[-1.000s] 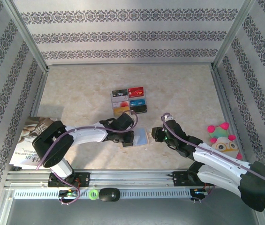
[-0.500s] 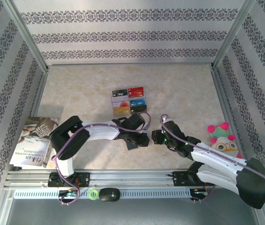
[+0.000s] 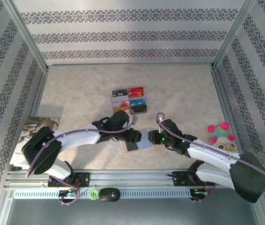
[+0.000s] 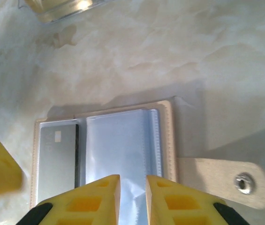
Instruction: Take the credit cards out of the card holder
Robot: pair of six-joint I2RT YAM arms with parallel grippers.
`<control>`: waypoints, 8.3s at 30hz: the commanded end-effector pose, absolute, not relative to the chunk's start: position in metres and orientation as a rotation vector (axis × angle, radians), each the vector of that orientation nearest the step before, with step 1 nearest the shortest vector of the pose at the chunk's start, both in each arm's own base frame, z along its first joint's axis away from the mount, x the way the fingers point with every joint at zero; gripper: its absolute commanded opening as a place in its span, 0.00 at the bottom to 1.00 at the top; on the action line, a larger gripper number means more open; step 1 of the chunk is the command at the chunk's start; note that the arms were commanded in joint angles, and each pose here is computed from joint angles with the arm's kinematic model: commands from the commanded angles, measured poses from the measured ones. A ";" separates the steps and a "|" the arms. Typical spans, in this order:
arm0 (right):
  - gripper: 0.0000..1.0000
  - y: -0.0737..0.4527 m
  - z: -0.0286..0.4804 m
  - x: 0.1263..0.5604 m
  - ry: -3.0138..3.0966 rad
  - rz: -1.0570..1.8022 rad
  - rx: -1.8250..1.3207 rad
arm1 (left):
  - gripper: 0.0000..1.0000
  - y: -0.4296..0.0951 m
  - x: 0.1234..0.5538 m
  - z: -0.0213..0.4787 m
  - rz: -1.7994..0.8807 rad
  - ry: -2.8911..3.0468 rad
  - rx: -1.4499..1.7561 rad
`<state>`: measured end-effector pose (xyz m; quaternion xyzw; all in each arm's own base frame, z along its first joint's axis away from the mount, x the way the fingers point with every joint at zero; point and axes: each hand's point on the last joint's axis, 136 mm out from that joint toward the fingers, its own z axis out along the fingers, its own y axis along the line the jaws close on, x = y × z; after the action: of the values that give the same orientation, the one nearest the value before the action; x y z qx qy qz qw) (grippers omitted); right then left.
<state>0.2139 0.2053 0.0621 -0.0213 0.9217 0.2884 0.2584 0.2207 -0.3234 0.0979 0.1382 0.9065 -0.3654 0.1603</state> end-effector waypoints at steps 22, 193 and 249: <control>0.09 0.192 0.009 0.178 2.713 0.599 -0.083 | 0.28 -0.264 0.242 0.017 -0.619 2.767 0.288; 0.24 0.263 0.025 0.182 2.846 1.071 0.053 | 0.18 -0.267 0.198 0.006 -0.670 2.759 0.276; 0.30 0.239 0.021 0.184 2.825 1.056 0.074 | 0.14 -0.266 0.196 0.004 -0.667 2.761 0.294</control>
<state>0.1837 0.2373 0.0248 0.0338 0.9333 0.3513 0.0659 0.2107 -0.2782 0.0231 0.0964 0.9443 -0.2611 0.1755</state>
